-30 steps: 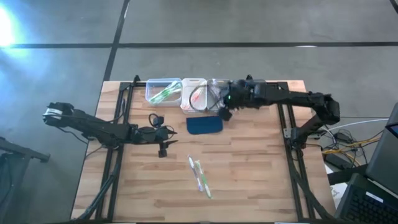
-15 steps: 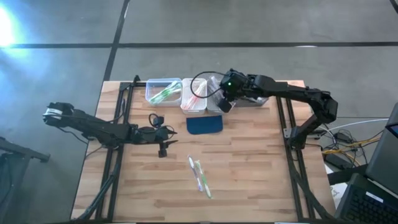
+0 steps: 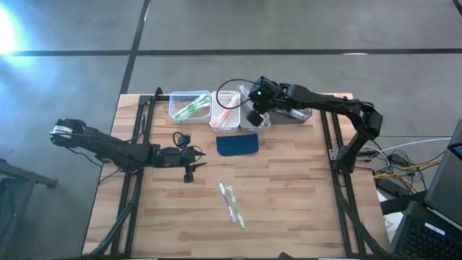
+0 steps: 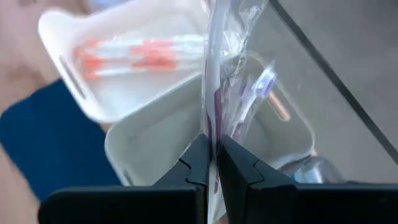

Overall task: Pick & Place Toothbrushes
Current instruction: Put the violet toothbrush into the gray bin

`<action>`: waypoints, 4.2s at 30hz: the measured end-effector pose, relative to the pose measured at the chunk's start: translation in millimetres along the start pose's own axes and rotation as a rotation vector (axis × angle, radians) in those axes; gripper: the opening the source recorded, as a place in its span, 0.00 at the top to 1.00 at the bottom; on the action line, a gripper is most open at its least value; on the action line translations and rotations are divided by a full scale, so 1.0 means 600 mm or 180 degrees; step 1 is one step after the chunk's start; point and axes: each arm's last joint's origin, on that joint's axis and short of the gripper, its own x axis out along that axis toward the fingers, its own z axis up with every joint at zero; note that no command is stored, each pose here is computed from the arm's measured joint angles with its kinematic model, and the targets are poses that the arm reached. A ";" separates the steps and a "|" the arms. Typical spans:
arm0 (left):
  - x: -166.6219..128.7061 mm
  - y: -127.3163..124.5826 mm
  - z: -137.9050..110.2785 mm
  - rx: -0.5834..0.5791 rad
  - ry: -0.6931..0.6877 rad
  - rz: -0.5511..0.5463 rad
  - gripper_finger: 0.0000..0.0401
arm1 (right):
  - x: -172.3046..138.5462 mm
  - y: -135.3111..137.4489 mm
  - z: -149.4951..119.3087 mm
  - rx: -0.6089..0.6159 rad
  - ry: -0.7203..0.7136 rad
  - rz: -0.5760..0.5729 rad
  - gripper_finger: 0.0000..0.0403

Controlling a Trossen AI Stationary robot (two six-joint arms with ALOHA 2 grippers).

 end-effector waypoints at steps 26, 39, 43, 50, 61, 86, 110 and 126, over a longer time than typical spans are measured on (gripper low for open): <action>0.000 0.000 0.000 0.0000 0.0001 0.0000 0.56 | 0.089 -0.022 0.091 0.0848 0.1100 -0.0080 0.97; 0.000 0.000 0.000 0.0001 0.0002 0.0000 0.56 | 0.150 -0.027 0.084 0.0825 0.1645 -0.0163 0.97; 0.000 0.000 0.000 0.0000 0.0001 0.0001 0.56 | 0.165 -0.027 0.076 0.0841 0.1724 -0.0157 0.97; 0.000 0.000 0.000 0.0000 0.0001 0.0000 0.56 | 0.190 -0.024 0.067 0.0858 0.1814 -0.0169 0.97; 0.000 0.000 0.000 0.0000 0.0002 0.0001 0.56 | 0.209 -0.041 0.058 0.0951 0.1898 -0.0179 0.97; 0.000 0.000 0.000 -0.0001 0.0001 0.0000 0.56 | 0.220 -0.052 0.049 0.0963 0.1968 -0.0061 0.73; 0.000 0.000 0.000 0.0000 0.0001 0.0001 0.56 | 0.162 -0.079 0.107 0.0805 0.1402 -0.0458 0.64; 0.000 0.000 0.000 0.0001 0.0002 0.0000 0.56 | 0.200 -0.097 0.092 0.0851 0.1300 -0.0765 0.98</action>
